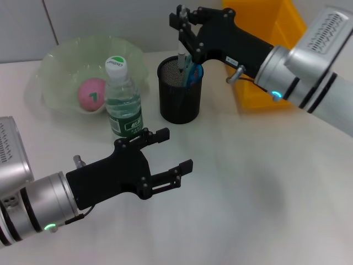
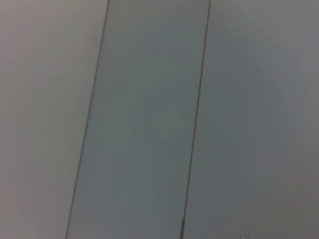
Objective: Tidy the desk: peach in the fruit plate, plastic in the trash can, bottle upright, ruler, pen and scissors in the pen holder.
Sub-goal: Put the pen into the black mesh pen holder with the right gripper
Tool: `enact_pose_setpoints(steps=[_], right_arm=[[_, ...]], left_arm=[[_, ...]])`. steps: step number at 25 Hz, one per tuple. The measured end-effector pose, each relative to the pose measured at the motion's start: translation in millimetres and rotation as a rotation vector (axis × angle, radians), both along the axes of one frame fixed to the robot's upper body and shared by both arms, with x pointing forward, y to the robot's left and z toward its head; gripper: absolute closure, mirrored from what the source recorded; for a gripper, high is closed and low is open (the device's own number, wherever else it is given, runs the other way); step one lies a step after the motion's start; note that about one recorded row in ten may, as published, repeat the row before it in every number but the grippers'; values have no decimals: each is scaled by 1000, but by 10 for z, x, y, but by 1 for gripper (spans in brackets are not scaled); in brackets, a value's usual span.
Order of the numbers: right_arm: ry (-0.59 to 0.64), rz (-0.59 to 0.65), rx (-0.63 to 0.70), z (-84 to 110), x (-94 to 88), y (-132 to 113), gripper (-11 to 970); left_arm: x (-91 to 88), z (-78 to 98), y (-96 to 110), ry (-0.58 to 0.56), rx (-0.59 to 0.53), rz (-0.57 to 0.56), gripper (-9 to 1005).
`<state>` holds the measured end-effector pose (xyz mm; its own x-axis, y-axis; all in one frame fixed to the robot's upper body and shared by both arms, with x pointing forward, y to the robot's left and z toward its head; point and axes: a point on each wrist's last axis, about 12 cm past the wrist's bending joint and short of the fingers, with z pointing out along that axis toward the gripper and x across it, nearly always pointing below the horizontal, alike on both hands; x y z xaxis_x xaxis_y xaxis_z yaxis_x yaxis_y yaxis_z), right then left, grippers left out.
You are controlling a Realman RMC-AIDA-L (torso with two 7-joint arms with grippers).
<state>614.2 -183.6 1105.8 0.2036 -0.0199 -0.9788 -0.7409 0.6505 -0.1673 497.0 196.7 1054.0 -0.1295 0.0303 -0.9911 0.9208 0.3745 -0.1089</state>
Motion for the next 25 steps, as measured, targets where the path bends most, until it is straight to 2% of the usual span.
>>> enact_pose_setpoints(steps=[8, 25], right_arm=[[74, -18, -96, -75, 116, 197, 731], [133, -58, -130, -179, 122, 195, 698]], left_arm=[[12, -4, -9, 2, 3, -5, 183], [-5, -3, -7, 3, -3, -10, 184]])
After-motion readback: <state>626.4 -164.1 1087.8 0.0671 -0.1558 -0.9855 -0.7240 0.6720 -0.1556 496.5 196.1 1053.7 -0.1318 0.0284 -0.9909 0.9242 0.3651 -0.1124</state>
